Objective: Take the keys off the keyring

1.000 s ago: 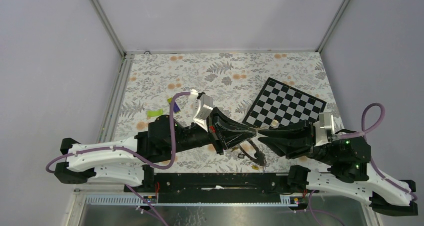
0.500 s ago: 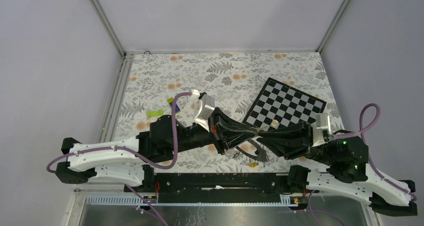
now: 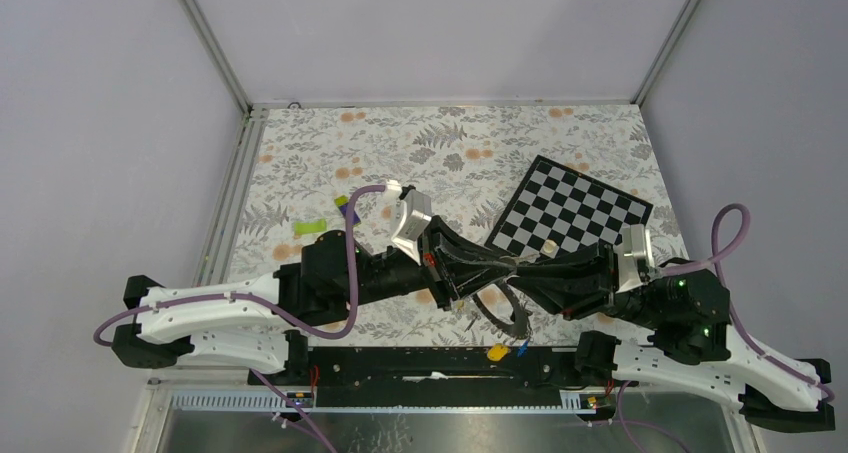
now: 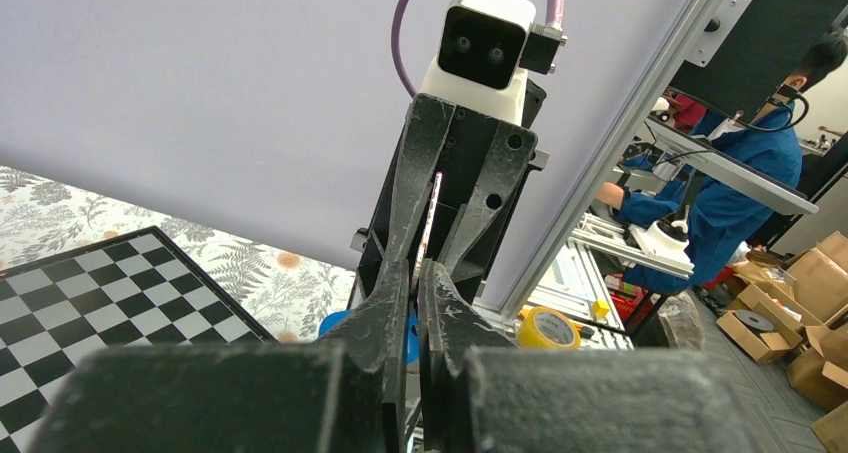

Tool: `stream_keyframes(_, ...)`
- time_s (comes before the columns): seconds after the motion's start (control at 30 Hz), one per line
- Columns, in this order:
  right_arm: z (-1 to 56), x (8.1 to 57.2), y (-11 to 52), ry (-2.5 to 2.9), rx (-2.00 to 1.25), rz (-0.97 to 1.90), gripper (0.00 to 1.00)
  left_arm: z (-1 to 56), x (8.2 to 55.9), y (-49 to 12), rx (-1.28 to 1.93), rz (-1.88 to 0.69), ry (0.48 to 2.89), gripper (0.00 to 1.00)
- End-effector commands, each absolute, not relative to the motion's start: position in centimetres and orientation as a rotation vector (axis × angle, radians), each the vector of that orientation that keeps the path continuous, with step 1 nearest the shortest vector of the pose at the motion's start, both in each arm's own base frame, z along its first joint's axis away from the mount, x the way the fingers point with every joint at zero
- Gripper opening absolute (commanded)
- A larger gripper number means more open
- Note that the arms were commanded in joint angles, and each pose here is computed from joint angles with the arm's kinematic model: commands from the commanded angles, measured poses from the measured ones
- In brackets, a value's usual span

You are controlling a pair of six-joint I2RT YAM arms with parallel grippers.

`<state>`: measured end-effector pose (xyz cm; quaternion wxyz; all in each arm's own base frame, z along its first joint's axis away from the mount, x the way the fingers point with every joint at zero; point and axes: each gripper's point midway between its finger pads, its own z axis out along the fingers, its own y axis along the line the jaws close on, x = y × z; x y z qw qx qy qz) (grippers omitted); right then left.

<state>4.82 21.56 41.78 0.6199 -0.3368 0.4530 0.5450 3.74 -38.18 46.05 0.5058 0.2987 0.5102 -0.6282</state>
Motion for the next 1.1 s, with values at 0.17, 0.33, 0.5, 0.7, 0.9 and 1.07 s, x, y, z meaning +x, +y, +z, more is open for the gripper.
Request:
stream_keyframes(0.17, 43.0, 4.6, 21.8, 1.002, -0.757, 1.287, 0.25, 49.9, 3.3, -37.5, 0.661, -1.584, 1.114, 0.0)
stream_keyframes(0.33, 43.0, 4.6, 21.8, 1.008, -0.754, 1.288, 0.2, 49.7, 3.3, -37.7, 0.663, -1.586, 1.118, 0.0)
stream_keyframes(0.5, 43.0, 4.6, 21.4, 1.011, -0.743, 1.29, 0.12, 49.8, 3.2, -37.7, 0.66, -1.588, 1.116, 0.0)
stream_keyframes(0.7, 43.4, 4.7, 21.0, 1.005, -0.701, 1.304, 0.0, 49.8, 3.3, -37.7, 0.657, -1.589, 1.117, 0.0)
stream_keyframes(0.9, 43.8, 4.7, 20.5, 0.987, -0.654, 1.329, 0.0, 50.1, 3.1, -37.4, 0.649, -1.601, 1.097, 0.0)
stream_keyframes(1.07, 44.5, 3.9, 20.4, 0.947, -0.661, 1.377, 0.0, 50.6, 3.0, -36.1, 0.621, -1.621, 1.045, 0.0)
